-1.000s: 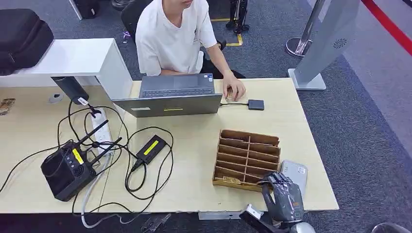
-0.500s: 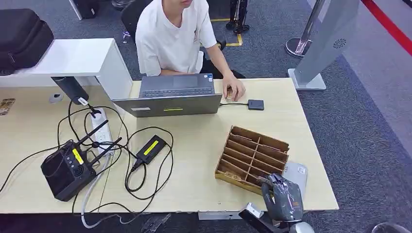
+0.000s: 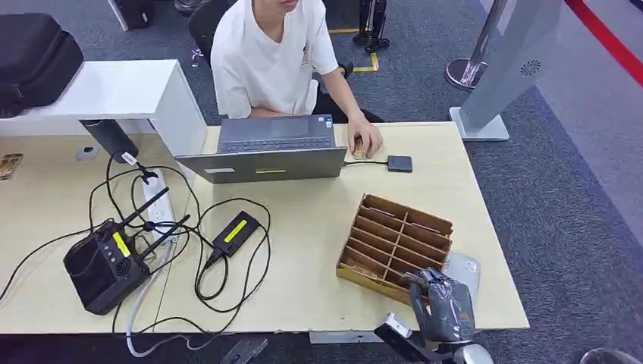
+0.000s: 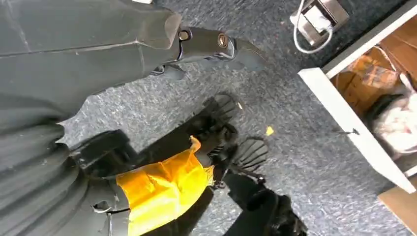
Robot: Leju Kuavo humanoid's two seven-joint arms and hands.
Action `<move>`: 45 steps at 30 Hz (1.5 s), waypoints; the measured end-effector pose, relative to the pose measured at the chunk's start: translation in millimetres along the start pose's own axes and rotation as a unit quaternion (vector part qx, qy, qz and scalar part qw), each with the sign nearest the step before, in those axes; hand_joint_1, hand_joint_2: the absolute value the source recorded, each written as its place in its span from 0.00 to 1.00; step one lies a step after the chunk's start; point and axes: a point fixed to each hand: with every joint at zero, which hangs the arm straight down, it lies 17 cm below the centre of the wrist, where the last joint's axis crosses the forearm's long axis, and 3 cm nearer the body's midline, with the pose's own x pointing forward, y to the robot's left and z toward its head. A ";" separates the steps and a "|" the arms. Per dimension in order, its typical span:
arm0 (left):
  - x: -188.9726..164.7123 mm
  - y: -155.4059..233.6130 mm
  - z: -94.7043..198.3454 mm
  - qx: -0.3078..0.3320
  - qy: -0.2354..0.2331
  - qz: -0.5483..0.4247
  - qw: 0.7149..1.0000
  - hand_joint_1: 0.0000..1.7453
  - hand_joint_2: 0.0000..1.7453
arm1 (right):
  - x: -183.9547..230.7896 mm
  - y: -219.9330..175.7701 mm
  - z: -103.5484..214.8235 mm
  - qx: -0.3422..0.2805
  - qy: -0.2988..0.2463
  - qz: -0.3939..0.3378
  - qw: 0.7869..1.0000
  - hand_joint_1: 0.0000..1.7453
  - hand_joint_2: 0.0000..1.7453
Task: Pass the card to the sensor for recognition and then transmit it.
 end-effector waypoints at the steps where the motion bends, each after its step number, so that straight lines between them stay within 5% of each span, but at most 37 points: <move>1: -0.4 0.2 0.6 0.000 -0.002 -0.002 1.000 0.00 1.00 | 0.2 -0.6 -0.3 -0.001 0.000 0.000 1.000 0.87 1.00; 8: 2.4 0.3 1.4 -0.004 -0.006 -0.010 1.000 0.00 1.00 | 3.6 -6.7 -4.8 -0.011 -0.007 -0.013 1.000 0.87 1.00; 24: 10.0 -6.9 0.7 -0.024 -0.008 -0.021 0.999 0.00 1.00 | 53.5 -114.3 -102.5 -0.137 -0.121 -0.022 0.983 0.87 1.00; 35: 11.5 -11.4 1.1 -0.031 -0.012 -0.035 0.999 0.00 1.00 | 72.0 -127.7 -119.3 -0.151 -0.151 -0.021 0.977 0.87 1.00; 45: 16.0 -15.6 0.1 -0.045 -0.008 -0.044 0.998 0.00 1.00 | 109.2 -173.6 -179.7 -0.188 -0.194 0.016 0.963 0.87 1.00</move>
